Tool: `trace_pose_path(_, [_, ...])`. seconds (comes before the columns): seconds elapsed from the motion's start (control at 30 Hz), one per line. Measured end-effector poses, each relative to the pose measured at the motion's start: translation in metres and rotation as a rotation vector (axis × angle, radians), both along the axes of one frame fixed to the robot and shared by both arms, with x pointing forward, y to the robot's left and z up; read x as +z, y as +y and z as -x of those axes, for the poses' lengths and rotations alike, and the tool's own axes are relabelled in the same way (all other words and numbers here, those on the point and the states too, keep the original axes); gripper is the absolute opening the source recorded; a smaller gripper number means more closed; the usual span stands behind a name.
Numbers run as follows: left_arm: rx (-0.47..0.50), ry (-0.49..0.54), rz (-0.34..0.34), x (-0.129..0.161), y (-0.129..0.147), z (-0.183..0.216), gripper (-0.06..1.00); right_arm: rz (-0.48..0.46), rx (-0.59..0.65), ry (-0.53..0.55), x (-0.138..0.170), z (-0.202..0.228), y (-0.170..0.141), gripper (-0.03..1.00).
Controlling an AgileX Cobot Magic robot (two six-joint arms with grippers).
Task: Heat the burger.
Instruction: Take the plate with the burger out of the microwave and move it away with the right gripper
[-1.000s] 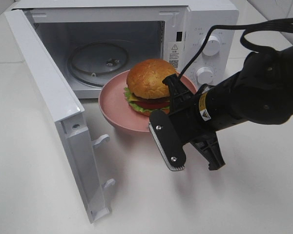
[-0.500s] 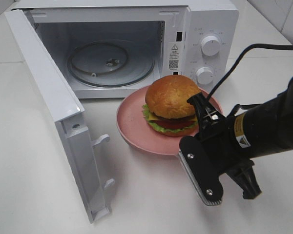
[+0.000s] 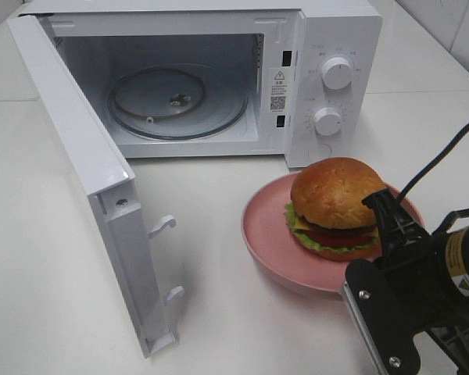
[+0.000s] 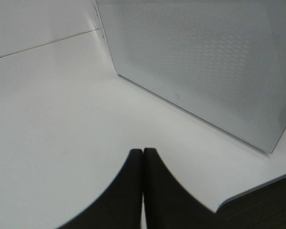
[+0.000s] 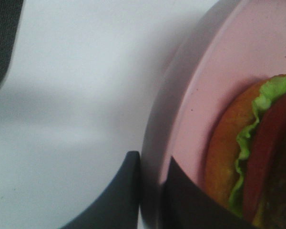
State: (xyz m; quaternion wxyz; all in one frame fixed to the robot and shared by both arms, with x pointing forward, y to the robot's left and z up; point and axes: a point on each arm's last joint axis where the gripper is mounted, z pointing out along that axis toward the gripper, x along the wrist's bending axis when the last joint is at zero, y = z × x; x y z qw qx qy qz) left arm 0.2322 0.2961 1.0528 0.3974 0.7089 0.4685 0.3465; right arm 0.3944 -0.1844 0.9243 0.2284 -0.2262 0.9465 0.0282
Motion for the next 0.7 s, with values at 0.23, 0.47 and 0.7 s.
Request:
trace_pose_path(0.23, [0.000,0.000,0.000,0.000,0.000,0.000,0.00,0.016,-0.230,-0.050,-0.001,-0.012,-0.023,0.07])
trace_pose_path(0.47, [0.000,0.000,0.000,0.000,0.000,0.000,0.00,-0.007,-0.392,-0.076,0.000,-0.023,-0.042,0.07])
trace_pose_path(0.7, [0.000,0.000,0.000,0.000,0.000,0.000,0.00,0.024,-0.513,-0.054,-0.005,-0.030,-0.064,0.07])
